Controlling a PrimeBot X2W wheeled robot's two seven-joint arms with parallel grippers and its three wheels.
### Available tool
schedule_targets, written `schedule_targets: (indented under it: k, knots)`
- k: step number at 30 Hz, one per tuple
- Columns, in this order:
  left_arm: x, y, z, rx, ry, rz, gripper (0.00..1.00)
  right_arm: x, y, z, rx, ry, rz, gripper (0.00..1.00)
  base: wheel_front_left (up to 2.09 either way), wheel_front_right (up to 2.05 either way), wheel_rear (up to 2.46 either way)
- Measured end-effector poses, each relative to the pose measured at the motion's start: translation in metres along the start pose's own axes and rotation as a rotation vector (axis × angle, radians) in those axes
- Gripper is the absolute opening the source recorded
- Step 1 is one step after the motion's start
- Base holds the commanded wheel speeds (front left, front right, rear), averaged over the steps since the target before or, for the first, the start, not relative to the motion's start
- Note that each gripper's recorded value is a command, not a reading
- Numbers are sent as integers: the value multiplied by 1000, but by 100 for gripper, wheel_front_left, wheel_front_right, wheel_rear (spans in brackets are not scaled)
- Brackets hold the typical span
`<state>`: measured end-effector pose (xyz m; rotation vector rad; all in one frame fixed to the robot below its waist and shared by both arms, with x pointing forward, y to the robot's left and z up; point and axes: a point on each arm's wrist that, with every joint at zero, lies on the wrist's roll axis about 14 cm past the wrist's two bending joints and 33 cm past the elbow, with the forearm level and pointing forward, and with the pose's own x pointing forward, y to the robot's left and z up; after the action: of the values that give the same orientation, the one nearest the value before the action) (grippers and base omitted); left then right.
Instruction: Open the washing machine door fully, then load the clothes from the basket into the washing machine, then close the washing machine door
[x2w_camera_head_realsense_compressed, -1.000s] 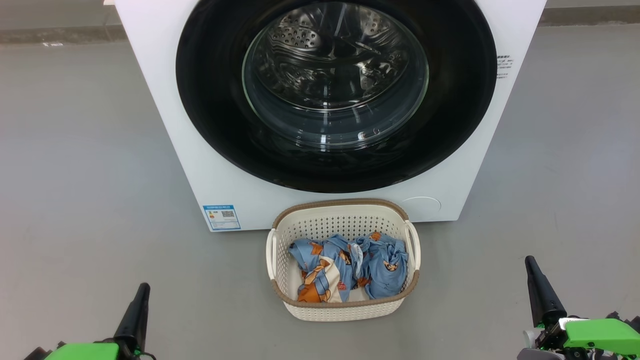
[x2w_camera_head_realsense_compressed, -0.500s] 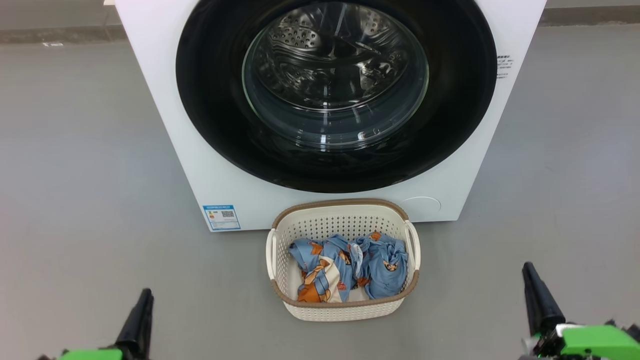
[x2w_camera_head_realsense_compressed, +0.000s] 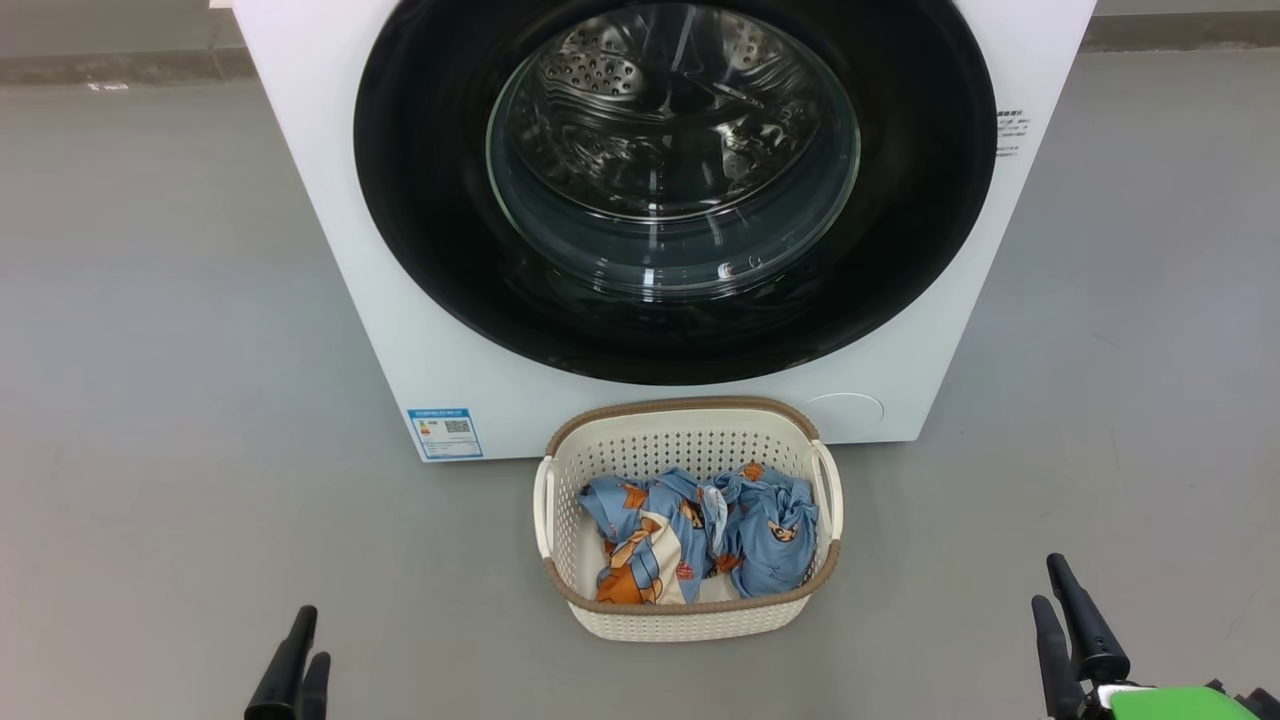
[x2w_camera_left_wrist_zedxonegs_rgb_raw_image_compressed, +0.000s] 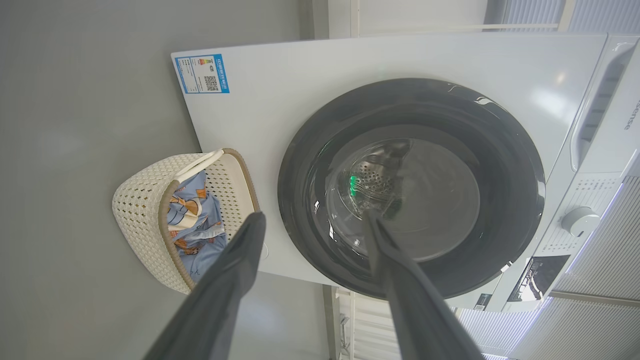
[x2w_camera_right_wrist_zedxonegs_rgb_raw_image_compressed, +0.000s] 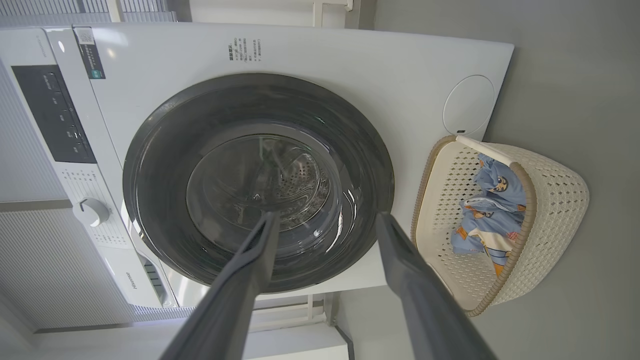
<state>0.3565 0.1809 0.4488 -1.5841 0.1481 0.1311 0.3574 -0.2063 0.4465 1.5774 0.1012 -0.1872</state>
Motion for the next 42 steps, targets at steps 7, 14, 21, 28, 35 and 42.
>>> schedule_targets:
  k: [7, 14, 21, 28, 35, 42]
  knots:
    - [1, -5, -2, 62, 0, -13, 100, 1, 3, -3, -72, 7, 6, 100, 0, 0, 0]
    - [1, -8, -3, 160, 0, -21, 100, 2, 5, -2, -183, 6, 9, 100, 0, 0, 0]
    - [0, -9, -6, 270, -1, -22, 100, 3, 6, -5, -304, 22, 14, 100, 0, 0, 0]
    - [0, -12, -8, 380, 1, -35, 100, 3, 7, -5, -412, 26, 17, 100, 0, 0, 0]
    - [-1, -15, -10, 482, -1, -49, 100, 4, 7, -7, -515, 35, 23, 100, 0, 0, 0]
    - [-1, -21, -12, 565, -8, -71, 100, 4, 9, -6, -599, 27, 32, 100, 0, 0, 0]
